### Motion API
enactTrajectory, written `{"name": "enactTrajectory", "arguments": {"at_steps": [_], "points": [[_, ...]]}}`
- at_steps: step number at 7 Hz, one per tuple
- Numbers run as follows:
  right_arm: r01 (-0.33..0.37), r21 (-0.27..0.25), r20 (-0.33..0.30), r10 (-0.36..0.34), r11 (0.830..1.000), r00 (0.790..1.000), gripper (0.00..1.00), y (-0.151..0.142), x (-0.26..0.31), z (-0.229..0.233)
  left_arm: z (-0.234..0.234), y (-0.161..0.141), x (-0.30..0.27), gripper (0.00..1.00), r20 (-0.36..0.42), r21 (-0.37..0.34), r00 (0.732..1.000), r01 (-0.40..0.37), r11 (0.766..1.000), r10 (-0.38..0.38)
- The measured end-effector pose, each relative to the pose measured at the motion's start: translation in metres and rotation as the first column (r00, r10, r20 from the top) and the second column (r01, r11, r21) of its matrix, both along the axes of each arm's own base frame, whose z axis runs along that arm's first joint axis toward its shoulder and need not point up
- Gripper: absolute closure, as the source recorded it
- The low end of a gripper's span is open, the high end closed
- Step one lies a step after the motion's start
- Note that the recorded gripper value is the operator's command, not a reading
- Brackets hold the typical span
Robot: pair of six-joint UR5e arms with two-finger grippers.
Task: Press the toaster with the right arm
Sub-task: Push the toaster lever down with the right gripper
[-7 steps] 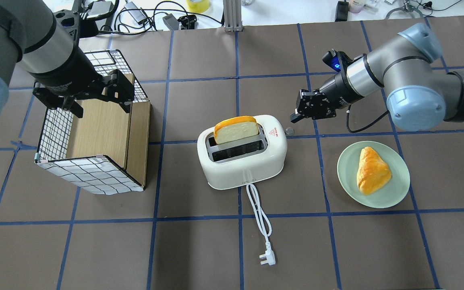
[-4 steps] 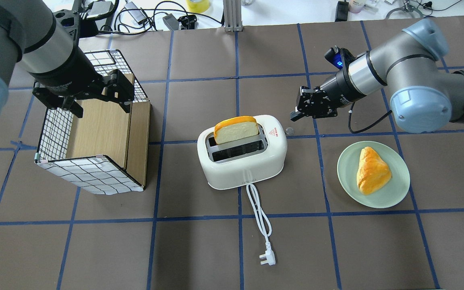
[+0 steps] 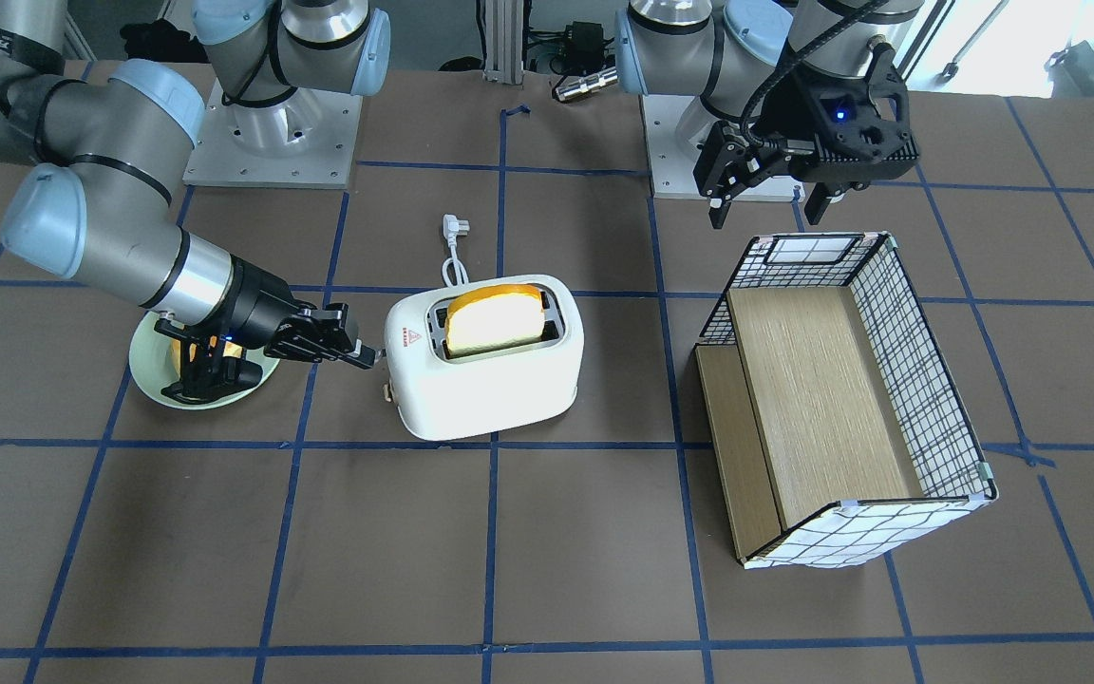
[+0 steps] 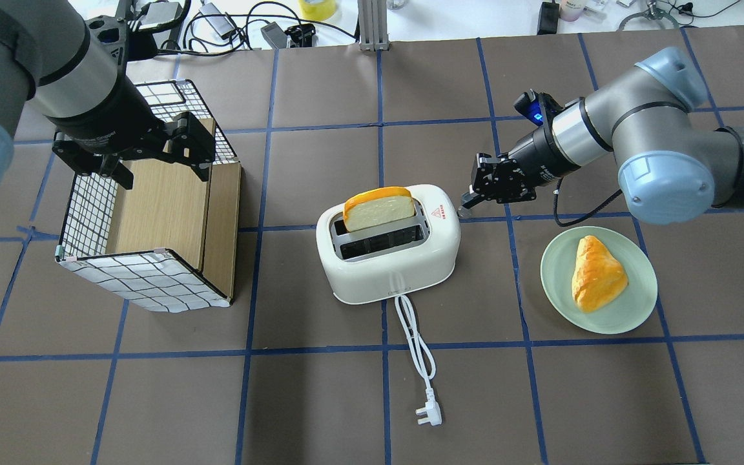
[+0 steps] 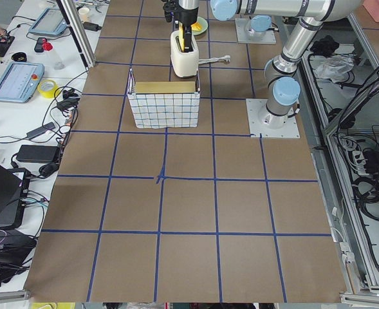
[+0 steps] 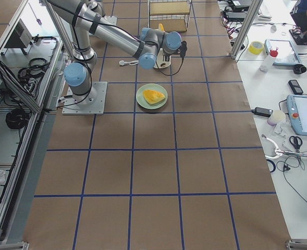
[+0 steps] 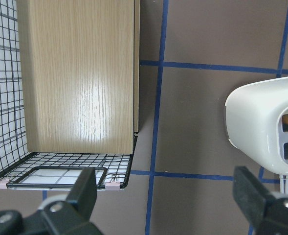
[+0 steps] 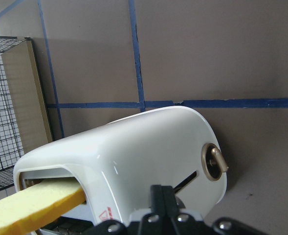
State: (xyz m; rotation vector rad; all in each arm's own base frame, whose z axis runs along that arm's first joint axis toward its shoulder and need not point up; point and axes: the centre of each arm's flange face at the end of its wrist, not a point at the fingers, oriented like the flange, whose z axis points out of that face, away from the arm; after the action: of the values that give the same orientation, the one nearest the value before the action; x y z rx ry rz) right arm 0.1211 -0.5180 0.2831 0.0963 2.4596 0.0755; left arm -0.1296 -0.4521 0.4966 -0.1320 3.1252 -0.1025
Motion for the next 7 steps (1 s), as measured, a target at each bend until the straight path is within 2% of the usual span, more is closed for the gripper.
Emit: {"name": "enactTrajectory", "arguments": {"at_steps": [7], "points": [[-0.065,-0.011,0.001,0.065,0.998,0.998,1.0,-0.007,-0.002,-0.032,0.0,0.0,0.0,0.0,0.0,0.0,1.0,0.0,1.0,0.0]]}}
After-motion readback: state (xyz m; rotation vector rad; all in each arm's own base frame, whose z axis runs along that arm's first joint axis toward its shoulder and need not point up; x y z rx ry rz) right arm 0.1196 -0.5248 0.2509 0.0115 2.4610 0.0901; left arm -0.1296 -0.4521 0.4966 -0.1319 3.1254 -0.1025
